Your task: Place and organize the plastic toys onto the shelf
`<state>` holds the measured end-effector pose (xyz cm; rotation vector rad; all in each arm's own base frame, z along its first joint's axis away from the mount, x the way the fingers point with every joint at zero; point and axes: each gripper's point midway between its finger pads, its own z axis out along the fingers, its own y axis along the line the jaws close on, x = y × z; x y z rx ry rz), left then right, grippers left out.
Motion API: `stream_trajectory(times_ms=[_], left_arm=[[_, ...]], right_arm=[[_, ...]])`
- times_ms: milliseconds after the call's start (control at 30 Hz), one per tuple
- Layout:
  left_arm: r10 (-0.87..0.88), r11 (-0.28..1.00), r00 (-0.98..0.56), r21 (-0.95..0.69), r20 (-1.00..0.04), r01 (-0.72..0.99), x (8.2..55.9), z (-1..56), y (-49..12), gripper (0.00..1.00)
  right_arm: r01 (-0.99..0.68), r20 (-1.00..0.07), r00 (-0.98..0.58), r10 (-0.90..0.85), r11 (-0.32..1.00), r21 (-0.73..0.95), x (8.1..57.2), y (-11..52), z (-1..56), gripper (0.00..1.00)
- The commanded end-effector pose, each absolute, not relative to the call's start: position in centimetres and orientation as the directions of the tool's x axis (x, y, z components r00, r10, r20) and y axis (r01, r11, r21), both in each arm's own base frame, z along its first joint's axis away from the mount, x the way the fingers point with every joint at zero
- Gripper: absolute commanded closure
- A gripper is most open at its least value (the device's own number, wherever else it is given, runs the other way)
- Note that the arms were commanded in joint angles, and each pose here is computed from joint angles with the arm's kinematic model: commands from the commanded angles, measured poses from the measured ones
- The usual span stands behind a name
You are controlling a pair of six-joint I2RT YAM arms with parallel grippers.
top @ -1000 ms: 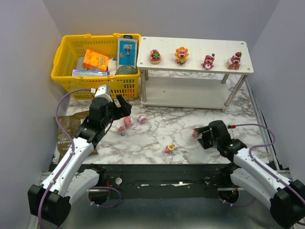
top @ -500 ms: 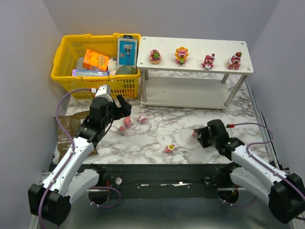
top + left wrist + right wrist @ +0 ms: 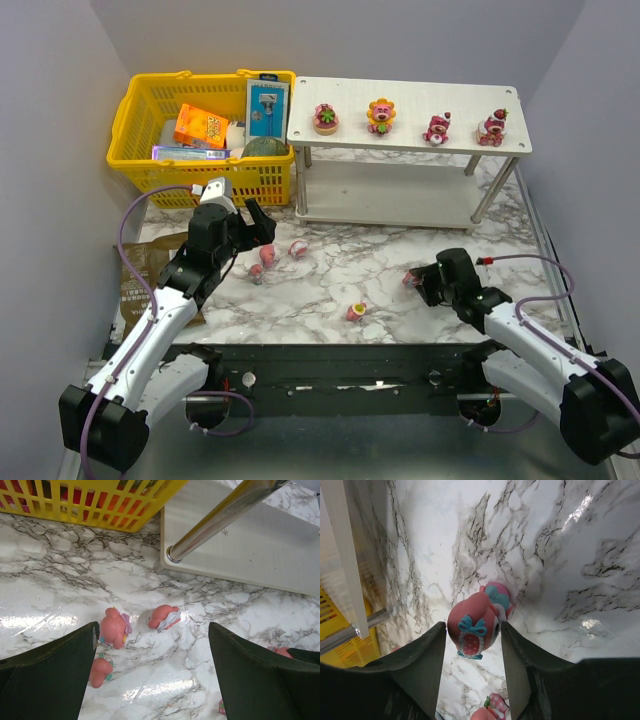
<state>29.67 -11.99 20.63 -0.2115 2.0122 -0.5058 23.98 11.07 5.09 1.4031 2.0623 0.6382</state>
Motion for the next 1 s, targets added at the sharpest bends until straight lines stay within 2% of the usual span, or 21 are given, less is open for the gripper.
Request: stream_trajectory(times_ms=[0,133,500,967], left_arm=[[-0.344,0.903,-0.464,-0.423,-0.816,0.074,29.9,21.0,-11.9,0.01],[-0.345,0.903,-0.462,-0.423,-0.817,0.073,29.9,21.0,-11.9,0.01],[-0.347,0.904,-0.456,-0.422,-0.82,0.071,29.8,21.2,-11.8,0.01],[-0.346,0.903,-0.455,-0.423,-0.821,0.075,29.7,21.3,-11.8,0.01]], right_arm=[[0.672,-0.219,-0.284,0.934,0.356,0.649,24.4,10.3,4.5,0.42],[0.671,-0.219,-0.292,0.931,0.363,0.646,24.6,10.4,4.4,0.44],[0.641,-0.222,-0.281,0.934,0.355,0.681,25.2,10.3,5.9,0.67],[0.64,-0.251,-0.149,0.956,0.287,0.713,28.6,6.4,10.2,0.71]])
